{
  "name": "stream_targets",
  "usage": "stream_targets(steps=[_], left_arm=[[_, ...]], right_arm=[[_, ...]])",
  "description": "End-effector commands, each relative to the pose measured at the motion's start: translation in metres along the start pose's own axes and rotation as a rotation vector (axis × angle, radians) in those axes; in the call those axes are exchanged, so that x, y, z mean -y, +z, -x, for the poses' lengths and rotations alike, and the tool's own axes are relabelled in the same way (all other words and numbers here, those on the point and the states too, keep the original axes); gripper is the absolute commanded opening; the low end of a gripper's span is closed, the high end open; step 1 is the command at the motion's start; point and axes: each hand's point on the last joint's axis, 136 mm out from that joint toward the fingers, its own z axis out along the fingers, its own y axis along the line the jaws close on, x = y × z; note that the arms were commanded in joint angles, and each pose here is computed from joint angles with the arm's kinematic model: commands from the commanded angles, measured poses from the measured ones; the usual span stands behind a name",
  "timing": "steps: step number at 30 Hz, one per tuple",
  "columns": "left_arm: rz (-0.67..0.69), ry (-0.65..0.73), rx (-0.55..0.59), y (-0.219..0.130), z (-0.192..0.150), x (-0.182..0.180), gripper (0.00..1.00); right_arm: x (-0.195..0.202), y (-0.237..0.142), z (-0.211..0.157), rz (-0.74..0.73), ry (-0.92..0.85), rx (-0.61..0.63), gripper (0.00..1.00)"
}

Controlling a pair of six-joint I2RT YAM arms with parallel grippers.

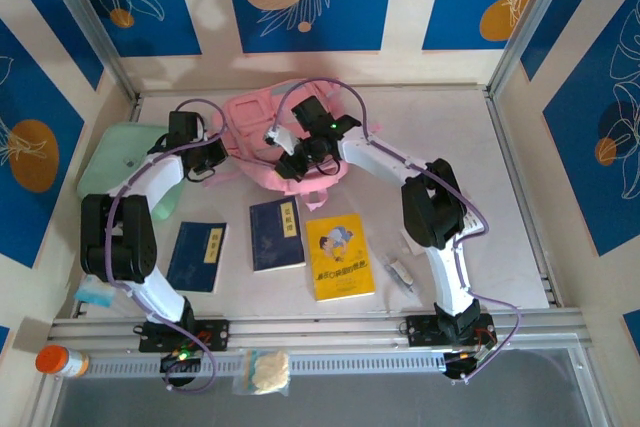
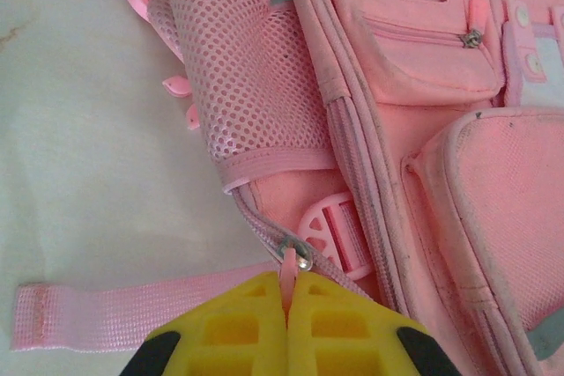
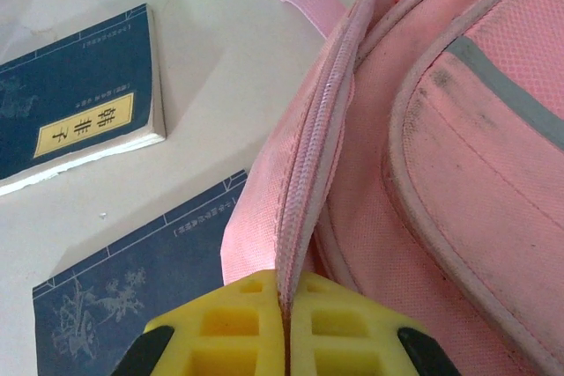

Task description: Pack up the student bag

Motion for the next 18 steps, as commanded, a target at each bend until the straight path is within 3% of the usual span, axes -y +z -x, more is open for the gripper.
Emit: stream_targets(steps=[1, 2, 5, 7, 12, 18], left_arm=[[-0.033, 0.03, 0.02, -0.004, 0.015, 0.007, 0.0], [-0.036, 0.032, 0.016, -0.005, 0.014, 0.008, 0.0], [-0.042, 0.045, 0.012, -0.012, 0.013, 0.01, 0.02], [-0.047, 0.054, 0.011, -0.018, 0.012, 0.013, 0.19], [-0.074, 0.052, -0.006, -0.04, 0.001, 0.019, 0.4], [-0.141, 0.039, -0.048, -0.07, -0.034, 0.033, 0.48]], right_arm=[[-0.006, -0.006, 0.027, -0.003, -0.009, 0.057, 0.0], [-0.006, -0.007, 0.027, -0.008, -0.006, 0.055, 0.0], [-0.007, -0.01, 0.027, -0.018, 0.006, 0.058, 0.16], [-0.008, -0.015, 0.027, -0.033, 0.018, 0.061, 0.25], [-0.011, -0.04, 0.023, -0.09, 0.075, 0.094, 0.45], [-0.004, -0.084, 0.007, -0.124, 0.359, 0.159, 0.61]])
